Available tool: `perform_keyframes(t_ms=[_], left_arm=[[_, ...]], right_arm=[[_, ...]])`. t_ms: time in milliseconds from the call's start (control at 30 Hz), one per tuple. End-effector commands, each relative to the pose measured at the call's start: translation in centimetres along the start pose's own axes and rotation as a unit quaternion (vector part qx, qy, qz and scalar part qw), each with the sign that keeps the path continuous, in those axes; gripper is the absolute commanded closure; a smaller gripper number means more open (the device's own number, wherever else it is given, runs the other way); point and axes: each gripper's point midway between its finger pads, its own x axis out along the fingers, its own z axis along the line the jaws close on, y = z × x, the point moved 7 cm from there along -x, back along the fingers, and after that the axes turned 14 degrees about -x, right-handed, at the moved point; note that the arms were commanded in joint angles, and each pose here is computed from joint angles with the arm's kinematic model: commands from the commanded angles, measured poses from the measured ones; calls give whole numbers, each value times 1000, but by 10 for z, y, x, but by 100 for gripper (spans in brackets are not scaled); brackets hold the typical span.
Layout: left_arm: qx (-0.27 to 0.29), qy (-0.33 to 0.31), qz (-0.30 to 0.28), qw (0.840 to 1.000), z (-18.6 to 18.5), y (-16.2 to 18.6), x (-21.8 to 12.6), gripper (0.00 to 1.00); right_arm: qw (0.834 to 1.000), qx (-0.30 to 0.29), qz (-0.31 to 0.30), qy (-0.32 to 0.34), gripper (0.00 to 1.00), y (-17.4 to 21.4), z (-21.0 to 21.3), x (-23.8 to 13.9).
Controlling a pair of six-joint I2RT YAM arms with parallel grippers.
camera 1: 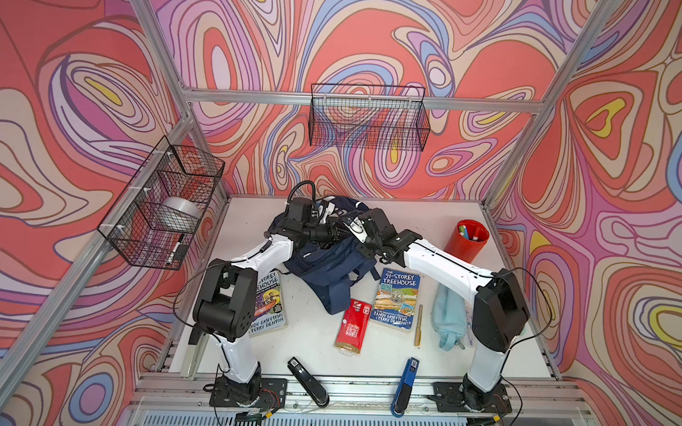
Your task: Pack the student bag
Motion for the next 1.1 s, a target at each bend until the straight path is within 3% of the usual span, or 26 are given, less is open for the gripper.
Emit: perform_keyframes(t_ms=[0, 233, 400, 500, 600, 700, 900, 1000, 1067], left_arm=[[57, 104, -28, 993, -51, -13, -3, 100], [52, 31, -51, 997, -36, -18, 3, 100], [64, 1, -71, 995, -35, -16, -4, 100], [68, -20, -73, 995, -33, -14, -7, 100], [71, -19, -71, 995, -35, -11, -9, 100], [95, -15, -57, 994, -42, -4, -12, 100], [120, 6, -1, 993, -41, 9, -11, 100], [130, -17, -3, 991, -31, 11, -12, 100], [136, -33, 1, 990, -26, 13, -12, 100]], right_arm=[[993, -63, -25, -97, 100, -15, 66, -9], [989, -91, -17, -114, 100, -24, 94, -19], [989, -71, -49, -121, 100, -30, 94, -23], [981, -35, -105, -162, 100, -41, 96, -38], [972, 10, -136, -190, 96, -40, 90, -46], [965, 63, -145, -211, 79, -25, 77, -43], [951, 100, -175, -235, 72, -8, 65, -44], [942, 130, -177, -254, 69, 6, 56, -43], [936, 149, -196, -253, 61, 13, 47, -50]])
